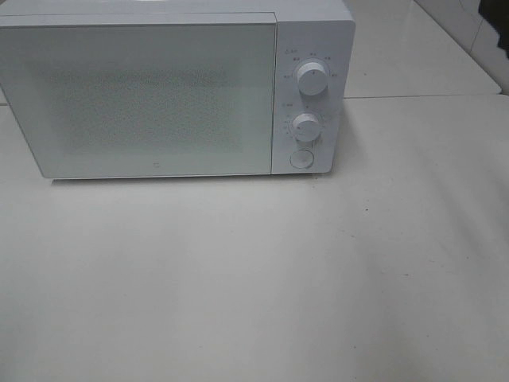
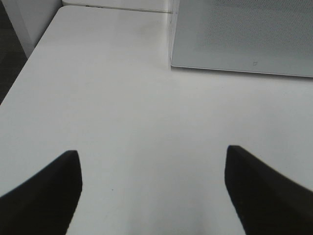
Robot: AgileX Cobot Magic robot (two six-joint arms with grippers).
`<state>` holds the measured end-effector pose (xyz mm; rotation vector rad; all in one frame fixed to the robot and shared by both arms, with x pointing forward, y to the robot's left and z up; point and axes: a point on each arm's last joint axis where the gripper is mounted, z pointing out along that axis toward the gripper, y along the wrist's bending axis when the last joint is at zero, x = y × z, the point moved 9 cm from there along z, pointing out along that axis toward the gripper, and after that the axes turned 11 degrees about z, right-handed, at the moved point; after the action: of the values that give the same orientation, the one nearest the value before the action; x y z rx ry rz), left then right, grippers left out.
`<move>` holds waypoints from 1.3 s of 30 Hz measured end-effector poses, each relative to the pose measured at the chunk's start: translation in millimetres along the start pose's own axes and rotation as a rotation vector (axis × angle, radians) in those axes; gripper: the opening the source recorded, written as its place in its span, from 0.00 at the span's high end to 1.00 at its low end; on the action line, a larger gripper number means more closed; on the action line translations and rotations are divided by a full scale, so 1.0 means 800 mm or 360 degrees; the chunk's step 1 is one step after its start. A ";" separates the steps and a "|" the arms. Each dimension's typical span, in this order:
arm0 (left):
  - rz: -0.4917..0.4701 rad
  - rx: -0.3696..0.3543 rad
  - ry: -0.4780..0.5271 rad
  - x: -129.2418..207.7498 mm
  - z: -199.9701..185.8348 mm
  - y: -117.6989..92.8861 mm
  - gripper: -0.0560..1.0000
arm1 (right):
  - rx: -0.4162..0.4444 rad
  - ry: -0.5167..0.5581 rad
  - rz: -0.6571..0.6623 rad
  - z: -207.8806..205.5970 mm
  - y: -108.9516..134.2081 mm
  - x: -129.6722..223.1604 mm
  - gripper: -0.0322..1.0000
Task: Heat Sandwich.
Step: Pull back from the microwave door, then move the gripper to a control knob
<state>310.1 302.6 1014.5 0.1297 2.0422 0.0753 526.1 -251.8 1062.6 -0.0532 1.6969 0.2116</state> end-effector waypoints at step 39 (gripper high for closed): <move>0.0000 0.0000 0.0000 0.000 0.000 0.000 0.23 | 0.0010 0.0156 -0.0088 0.129 0.133 0.215 0.24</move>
<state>310.1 302.6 1014.5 0.1297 2.0422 0.0753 586.2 -115.1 892.2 -0.1071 1.7910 0.1641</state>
